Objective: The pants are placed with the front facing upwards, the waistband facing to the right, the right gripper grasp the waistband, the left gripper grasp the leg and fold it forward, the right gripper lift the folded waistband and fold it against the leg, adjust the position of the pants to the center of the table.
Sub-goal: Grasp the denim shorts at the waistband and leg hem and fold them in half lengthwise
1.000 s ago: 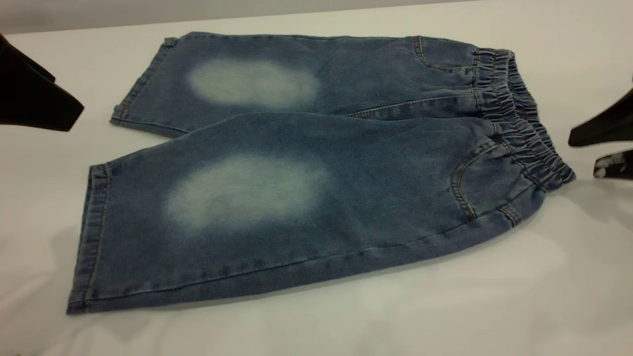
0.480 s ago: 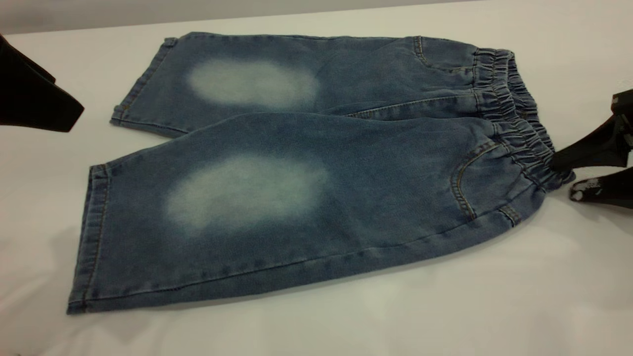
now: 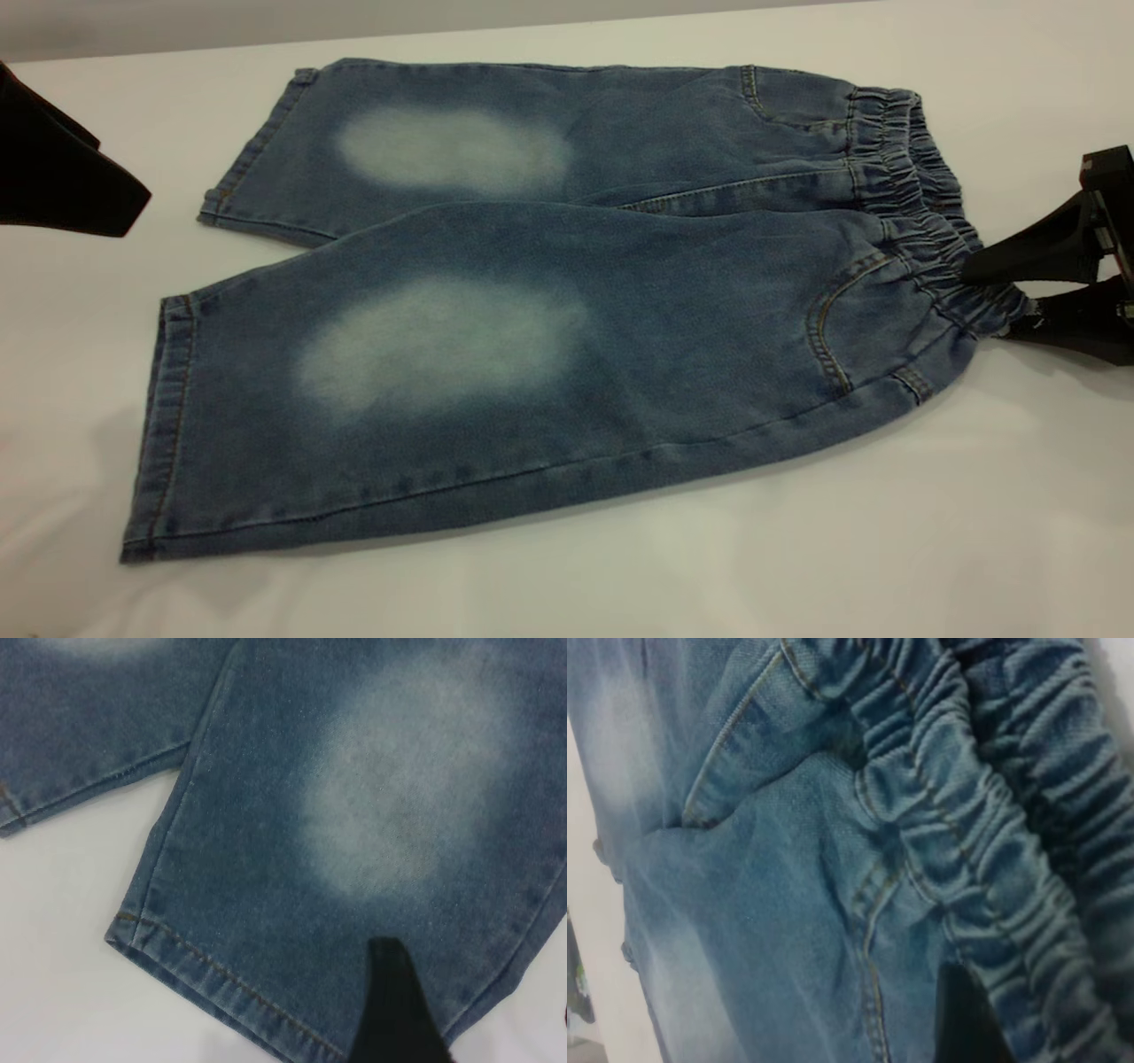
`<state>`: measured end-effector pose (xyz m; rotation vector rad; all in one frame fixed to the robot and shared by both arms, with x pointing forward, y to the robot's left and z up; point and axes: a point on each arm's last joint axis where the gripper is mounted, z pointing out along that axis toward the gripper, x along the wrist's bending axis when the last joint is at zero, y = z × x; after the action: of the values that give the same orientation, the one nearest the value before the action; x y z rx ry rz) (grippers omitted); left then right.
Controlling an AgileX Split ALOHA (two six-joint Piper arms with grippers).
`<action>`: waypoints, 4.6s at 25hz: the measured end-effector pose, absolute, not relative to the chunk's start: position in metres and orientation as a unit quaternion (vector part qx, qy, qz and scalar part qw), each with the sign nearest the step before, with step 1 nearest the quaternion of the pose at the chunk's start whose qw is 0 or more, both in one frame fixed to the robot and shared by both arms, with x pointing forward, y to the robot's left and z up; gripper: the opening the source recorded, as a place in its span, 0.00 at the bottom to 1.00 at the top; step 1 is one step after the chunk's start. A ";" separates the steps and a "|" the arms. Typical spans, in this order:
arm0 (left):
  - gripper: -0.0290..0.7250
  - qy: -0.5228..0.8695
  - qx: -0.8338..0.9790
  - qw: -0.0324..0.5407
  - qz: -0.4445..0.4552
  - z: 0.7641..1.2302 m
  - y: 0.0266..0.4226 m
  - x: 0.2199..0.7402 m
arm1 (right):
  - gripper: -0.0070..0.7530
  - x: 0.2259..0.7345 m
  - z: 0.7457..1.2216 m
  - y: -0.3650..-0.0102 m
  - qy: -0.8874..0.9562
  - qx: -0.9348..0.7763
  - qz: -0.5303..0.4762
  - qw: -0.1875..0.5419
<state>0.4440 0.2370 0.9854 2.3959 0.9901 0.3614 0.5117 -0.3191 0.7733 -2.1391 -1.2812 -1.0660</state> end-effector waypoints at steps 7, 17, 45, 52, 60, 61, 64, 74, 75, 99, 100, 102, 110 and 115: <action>0.57 0.357 0.902 0.221 0.103 0.965 0.239 0.443 | 0.35 0.511 0.771 -0.320 -0.463 -0.775 -0.375 0.209; 0.57 0.347 0.924 0.154 0.047 0.925 0.242 0.451 | 0.07 0.510 0.767 -0.322 -0.468 -0.784 -0.356 0.198; 0.57 0.237 0.970 0.039 -0.022 0.837 0.234 0.455 | 0.05 0.510 0.770 -0.320 -0.463 -0.775 -0.376 0.211; 0.57 0.238 0.971 0.035 -0.013 0.827 0.235 0.458 | 0.05 0.511 0.771 -0.319 -0.462 -0.774 -0.377 0.212; 0.44 0.227 0.973 0.027 -0.020 0.821 0.236 0.457 | 0.05 0.511 0.771 -0.319 -0.461 -0.773 -0.380 0.213; 0.40 0.225 0.974 0.027 -0.017 0.820 0.236 0.457 | 0.05 0.511 0.772 -0.319 -0.460 -0.771 -0.384 0.215; 0.23 0.225 0.974 0.026 -0.019 0.820 0.236 0.457 | 0.05 0.511 0.774 -0.317 -0.457 -0.766 -0.394 0.223; 0.12 0.227 0.973 0.029 -0.034 0.832 0.236 0.452 | 0.06 0.499 0.777 -0.309 -0.439 -0.759 -0.407 0.256; 0.12 0.226 0.973 0.034 -0.024 0.837 0.235 0.454 | 0.06 0.494 0.777 -0.307 -0.435 -0.761 -0.403 0.262; 0.12 0.197 0.924 0.159 0.286 0.948 0.241 0.456 | 0.06 0.440 0.833 -0.300 -0.366 -0.753 -0.461 0.293; 0.12 0.197 0.919 0.164 0.301 0.952 0.241 0.460 | 0.06 0.441 0.835 -0.300 -0.364 -0.749 -0.468 0.296; 0.12 0.196 0.903 0.177 0.339 0.961 0.239 0.469 | 0.06 0.443 0.837 -0.300 -0.360 -0.742 -0.479 0.300; 0.12 0.208 0.865 0.184 0.418 0.982 0.250 0.504 | 0.06 0.459 0.838 -0.307 -0.375 -0.730 -0.496 0.283; 0.12 0.202 0.865 0.170 0.426 0.976 0.250 0.534 | 0.06 0.475 0.841 -0.313 -0.391 -0.718 -0.511 0.264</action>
<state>0.5337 0.2502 0.9758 2.4577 0.5739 1.2106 0.4746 -0.3129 0.8405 -1.9420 -1.0560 -1.3818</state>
